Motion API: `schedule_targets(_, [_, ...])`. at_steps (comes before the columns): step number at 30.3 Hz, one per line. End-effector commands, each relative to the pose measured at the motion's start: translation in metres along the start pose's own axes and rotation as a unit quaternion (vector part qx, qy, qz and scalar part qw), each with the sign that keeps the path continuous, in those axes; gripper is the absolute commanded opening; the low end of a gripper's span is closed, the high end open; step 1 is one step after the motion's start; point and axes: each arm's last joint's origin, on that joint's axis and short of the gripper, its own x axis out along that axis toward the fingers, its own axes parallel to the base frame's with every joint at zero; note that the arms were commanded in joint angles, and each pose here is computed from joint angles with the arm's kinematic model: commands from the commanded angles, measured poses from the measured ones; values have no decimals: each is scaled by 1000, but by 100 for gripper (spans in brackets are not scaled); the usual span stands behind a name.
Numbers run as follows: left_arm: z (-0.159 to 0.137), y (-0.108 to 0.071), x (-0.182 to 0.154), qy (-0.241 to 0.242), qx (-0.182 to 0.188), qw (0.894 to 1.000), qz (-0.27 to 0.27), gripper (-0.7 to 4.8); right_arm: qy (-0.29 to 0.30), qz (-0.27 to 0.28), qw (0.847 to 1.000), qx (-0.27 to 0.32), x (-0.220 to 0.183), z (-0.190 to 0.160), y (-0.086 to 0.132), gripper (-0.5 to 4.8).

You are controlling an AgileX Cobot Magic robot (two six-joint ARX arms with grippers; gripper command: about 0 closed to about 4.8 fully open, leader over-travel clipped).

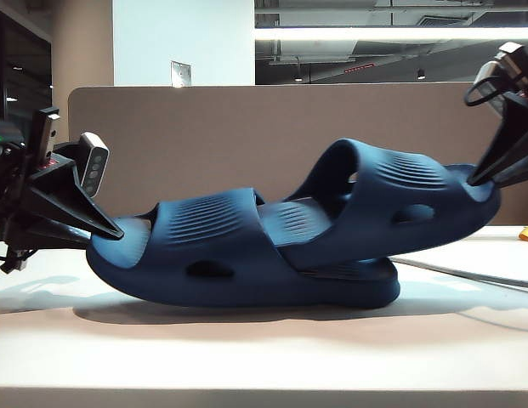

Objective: Interlock the pair of blue slippers on the table with their fronts facing up.

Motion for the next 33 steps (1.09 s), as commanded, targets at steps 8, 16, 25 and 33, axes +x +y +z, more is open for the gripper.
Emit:
schedule_targets(8, [11, -7, 3, -28, 5, 998, -61, -6, 15, 30, 999, -38, 23, 4, 15, -1])
schedule_targets(16, [23, -7, 2, -55, 0, 994, -92, -6, 9, 31, 998, -45, 25, 6, 15, -1])
schedule_targets(25, [28, -8, 3, -61, 6, 993, -105, -6, -13, 34, 997, -70, 28, 12, 18, 30])
schedule_targets(33, [29, -8, 3, -63, 9, 993, -98, -6, -26, 2, 996, -86, 29, 15, 18, 252])
